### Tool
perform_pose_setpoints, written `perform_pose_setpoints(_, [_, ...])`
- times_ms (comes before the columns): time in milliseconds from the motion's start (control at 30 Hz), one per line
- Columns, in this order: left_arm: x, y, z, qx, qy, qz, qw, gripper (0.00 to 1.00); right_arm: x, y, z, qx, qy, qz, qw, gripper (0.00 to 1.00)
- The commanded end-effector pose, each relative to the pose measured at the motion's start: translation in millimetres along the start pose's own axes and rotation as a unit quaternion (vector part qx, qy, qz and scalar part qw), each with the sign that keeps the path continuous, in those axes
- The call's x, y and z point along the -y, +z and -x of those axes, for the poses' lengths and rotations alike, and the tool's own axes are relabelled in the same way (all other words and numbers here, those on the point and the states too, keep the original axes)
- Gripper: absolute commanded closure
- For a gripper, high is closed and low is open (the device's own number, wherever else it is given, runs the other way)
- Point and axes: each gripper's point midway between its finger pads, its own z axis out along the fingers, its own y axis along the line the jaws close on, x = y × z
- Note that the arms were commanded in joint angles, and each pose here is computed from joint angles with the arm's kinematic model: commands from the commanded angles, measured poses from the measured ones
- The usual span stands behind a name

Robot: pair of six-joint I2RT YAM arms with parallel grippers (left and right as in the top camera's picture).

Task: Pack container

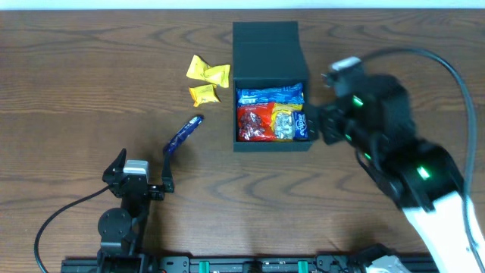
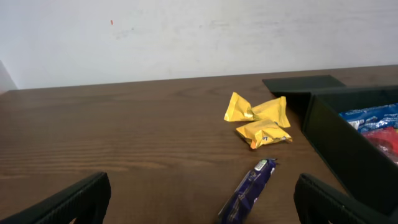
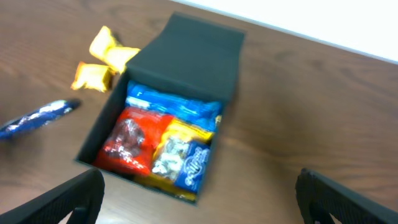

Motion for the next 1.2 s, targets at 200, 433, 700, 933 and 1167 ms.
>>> perform_pose_setpoints(200, [1.2,0.4,-16.2,-0.028,-0.002,-0.002,1.000,0.05,39.3,-25.6,-51.4,0.053,-0.048,-0.049,0.996,0.01])
perform_pose_setpoints(433, [1.2,0.4,-16.2,-0.028,-0.002,-0.002,1.000,0.05,37.5,12.9,-82.9,0.073,-0.029,-0.050,0.996,0.01])
perform_pose_setpoints(700, [1.2,0.4,-16.2,-0.028,-0.002,-0.002,1.000,0.05,21.4,35.1,-74.7,0.156,-0.033,-0.009,0.987,0.01])
perform_pose_setpoints(933, [1.2,0.4,-16.1,-0.027,-0.002,-0.002,1.000,0.05,19.9,62.5,-143.6,0.059,-0.031,-0.008,0.998,0.01])
perform_pose_setpoints(1167, [1.7,0.4,-16.1,-0.027,-0.002,-0.004,1.000,0.05,16.0,71.0,-181.7,0.001,-0.031,0.002,1.000,0.01])
